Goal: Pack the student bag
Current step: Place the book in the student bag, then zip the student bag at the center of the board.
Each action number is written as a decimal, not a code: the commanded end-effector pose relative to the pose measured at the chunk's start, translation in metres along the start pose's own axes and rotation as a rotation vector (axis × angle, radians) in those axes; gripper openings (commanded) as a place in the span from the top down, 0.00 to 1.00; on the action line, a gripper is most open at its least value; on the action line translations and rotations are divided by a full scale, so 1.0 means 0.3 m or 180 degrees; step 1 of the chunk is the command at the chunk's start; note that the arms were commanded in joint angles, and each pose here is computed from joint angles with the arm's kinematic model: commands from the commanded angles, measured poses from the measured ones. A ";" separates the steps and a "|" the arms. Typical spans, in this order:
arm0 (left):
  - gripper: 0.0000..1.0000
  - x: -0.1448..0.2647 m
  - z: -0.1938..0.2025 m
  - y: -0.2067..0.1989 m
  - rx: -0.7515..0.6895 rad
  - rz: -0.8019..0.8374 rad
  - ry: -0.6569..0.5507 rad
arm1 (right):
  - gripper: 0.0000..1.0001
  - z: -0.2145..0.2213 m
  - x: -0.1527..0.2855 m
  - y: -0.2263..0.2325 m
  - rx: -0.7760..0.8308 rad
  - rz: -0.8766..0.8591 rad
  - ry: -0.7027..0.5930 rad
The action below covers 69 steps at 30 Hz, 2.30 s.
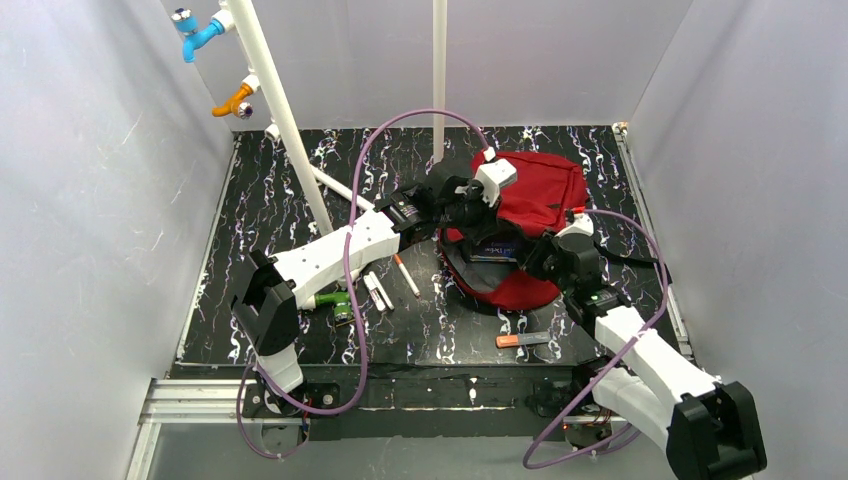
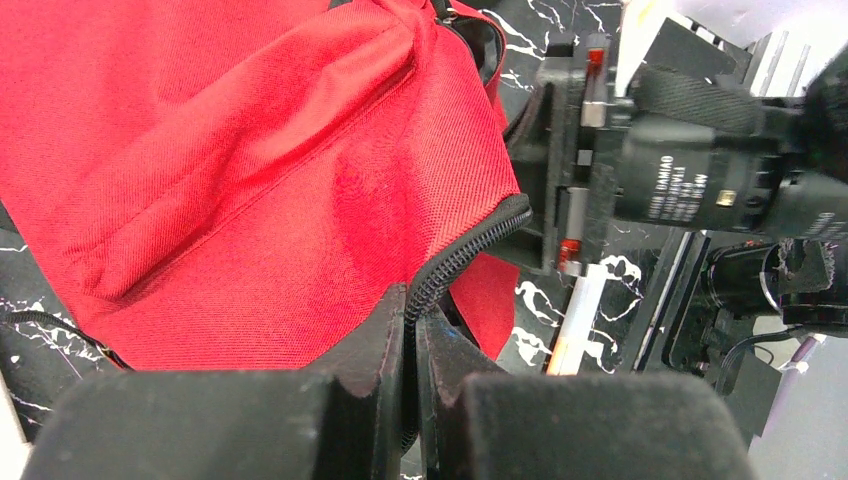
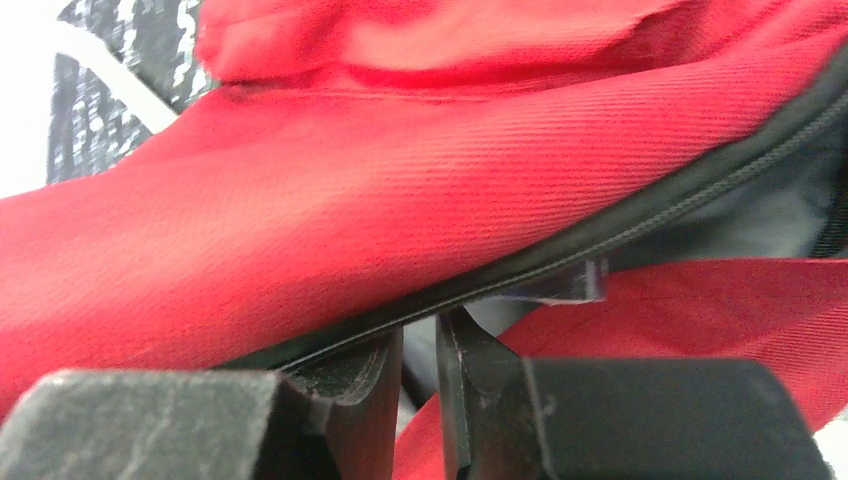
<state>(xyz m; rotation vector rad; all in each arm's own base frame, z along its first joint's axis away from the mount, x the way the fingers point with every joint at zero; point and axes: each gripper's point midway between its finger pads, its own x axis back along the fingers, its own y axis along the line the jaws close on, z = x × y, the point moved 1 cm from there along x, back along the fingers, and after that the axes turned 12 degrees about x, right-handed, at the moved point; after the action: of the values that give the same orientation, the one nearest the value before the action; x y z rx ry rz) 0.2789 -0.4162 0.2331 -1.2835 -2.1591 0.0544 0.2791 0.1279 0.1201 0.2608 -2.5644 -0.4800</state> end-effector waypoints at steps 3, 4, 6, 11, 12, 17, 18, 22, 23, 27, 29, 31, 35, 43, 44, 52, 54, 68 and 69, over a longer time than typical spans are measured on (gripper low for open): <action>1.00 0.083 -0.071 -0.038 -0.0046 0.0060 -0.0200 | 0.74 0.037 0.053 0.073 0.0084 -0.0481 0.0173; 1.00 0.082 -0.071 -0.039 -0.0039 0.0063 -0.0199 | 0.74 0.061 0.040 0.071 0.0050 -0.0496 0.0243; 1.00 0.084 -0.074 -0.040 -0.0027 0.0063 -0.0203 | 0.74 0.095 0.010 0.085 -0.0062 -0.0611 0.0306; 1.00 0.091 -0.078 -0.042 -0.0009 0.0055 -0.0207 | 0.73 0.110 -0.072 0.151 -0.0284 -0.0924 0.0325; 1.00 0.093 -0.078 -0.043 -0.0007 0.0060 -0.0203 | 0.73 0.095 -0.090 0.147 -0.0263 -0.0870 0.0260; 1.00 0.089 -0.053 -0.031 0.0023 0.0014 -0.0138 | 0.62 -0.062 -0.163 0.089 -0.0147 -0.0337 -0.0292; 1.00 0.085 -0.043 -0.025 0.0025 -0.0004 -0.0119 | 0.60 -0.086 -0.176 0.086 -0.0121 -0.0267 -0.0328; 1.00 0.070 -0.005 0.006 0.0020 -0.0079 -0.0048 | 0.53 -0.077 -0.210 0.071 -0.0039 -0.0079 -0.0084; 1.00 0.068 0.002 0.018 0.0027 -0.0108 -0.0037 | 0.51 -0.051 -0.205 0.066 -0.0026 -0.0067 0.0038; 1.00 0.072 0.024 0.065 0.0056 -0.0202 -0.0015 | 0.41 0.076 -0.107 0.023 0.0116 0.0047 0.0672; 1.00 0.078 0.025 0.084 0.0053 -0.0231 -0.0018 | 0.35 0.142 -0.007 0.003 0.0213 0.0038 0.0981; 1.00 0.080 0.027 0.095 0.0039 -0.0243 -0.0012 | 0.29 0.165 0.079 -0.016 0.0252 0.0096 0.1131; 1.00 0.080 0.028 0.113 0.0005 -0.0287 -0.0002 | 0.20 0.135 0.221 -0.031 0.0263 0.0233 0.1175; 1.00 0.073 0.032 0.115 0.0108 -0.0274 0.0020 | 0.13 -0.271 0.317 -0.163 0.0687 0.1562 0.0364; 1.00 0.075 0.030 0.111 0.0113 -0.0257 0.0019 | 0.14 -0.311 0.308 -0.173 0.0730 0.1644 0.0342; 1.00 0.068 0.076 0.100 0.0258 -0.0191 0.0165 | 0.19 -0.462 0.150 -0.229 0.0505 0.1096 0.0465; 1.00 0.058 0.103 0.100 0.0316 -0.0172 0.0243 | 0.23 -0.442 0.092 -0.210 0.0470 0.0902 0.0608; 1.00 0.037 0.165 0.063 0.0525 0.0057 0.0485 | 0.52 -0.372 -0.123 -0.277 0.0540 0.0971 0.0968; 1.00 0.035 0.167 0.061 0.0530 0.0075 0.0499 | 0.53 -0.370 -0.137 -0.276 0.0555 0.0985 0.0996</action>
<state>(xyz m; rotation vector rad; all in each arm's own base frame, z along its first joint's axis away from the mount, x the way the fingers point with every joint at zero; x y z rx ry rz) 0.2738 -0.3887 0.1922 -1.1667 -2.0229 0.1166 0.3503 0.0266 0.1430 -0.0155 -2.2080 -0.1229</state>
